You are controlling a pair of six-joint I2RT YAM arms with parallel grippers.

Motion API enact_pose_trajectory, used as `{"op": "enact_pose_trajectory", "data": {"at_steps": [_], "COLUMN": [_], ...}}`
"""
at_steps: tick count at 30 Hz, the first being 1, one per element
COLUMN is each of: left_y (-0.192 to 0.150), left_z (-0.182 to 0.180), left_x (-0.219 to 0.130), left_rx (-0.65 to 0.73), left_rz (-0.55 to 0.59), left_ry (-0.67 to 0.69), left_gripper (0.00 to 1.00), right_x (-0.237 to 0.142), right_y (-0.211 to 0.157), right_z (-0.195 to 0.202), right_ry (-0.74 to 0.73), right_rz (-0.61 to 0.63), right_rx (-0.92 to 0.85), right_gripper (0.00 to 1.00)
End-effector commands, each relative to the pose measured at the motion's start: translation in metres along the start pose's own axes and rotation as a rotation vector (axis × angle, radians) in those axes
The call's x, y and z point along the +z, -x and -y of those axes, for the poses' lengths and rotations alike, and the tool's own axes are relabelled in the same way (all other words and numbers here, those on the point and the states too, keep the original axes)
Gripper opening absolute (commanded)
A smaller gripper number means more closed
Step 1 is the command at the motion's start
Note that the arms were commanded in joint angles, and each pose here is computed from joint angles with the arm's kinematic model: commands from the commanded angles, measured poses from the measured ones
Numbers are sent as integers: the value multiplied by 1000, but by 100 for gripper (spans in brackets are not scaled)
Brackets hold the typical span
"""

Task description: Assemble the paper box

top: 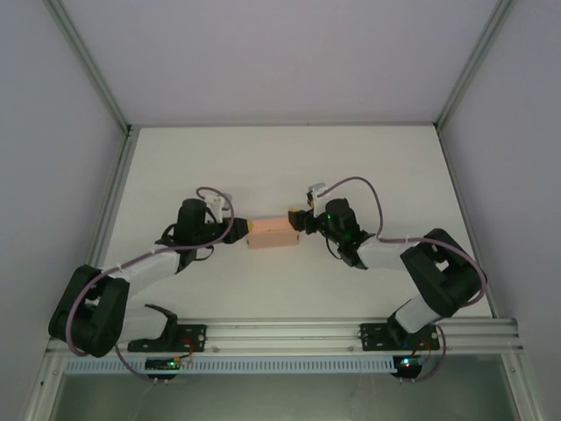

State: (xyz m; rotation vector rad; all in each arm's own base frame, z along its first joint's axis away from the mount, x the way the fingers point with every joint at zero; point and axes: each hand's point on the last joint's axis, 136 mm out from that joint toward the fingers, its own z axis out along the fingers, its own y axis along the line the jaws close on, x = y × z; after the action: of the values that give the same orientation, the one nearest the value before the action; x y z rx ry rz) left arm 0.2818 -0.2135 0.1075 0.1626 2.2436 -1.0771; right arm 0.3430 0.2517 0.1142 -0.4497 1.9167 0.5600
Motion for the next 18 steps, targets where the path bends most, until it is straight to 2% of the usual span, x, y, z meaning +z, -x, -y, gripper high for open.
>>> {"op": "enact_pose_trajectory", "data": {"at_steps": [1,4,5,7,11,18], "left_y": [-63,-71,-73,-76,-78,-80], "left_z": [-43,-49,-50,-51,-51,-54], "left_x": [1,3,4,6,8,3], "left_rx": [-57,-56,-57,-61,-57,-12], "left_rz": [-150,-171,-180,-192,-197,-192], "left_ry": [125,144,148,152,155,204], "left_gripper": [16,7,3,0,0,0], "right_x": [-19,-19,-18,-18,-18,-19], "right_y": [-125,-131,-133,-135,-136,-139], "right_z": [21,21,21,19,17,18], "right_ry": [-44,-26,-25,-14,-3,6], "right_rz": [-370,-354,-358,-365,-356,-341], "right_rx": [-80,-78,-77,-75,-75,-64], "right_gripper": [63,50,43,38,23,6]}}
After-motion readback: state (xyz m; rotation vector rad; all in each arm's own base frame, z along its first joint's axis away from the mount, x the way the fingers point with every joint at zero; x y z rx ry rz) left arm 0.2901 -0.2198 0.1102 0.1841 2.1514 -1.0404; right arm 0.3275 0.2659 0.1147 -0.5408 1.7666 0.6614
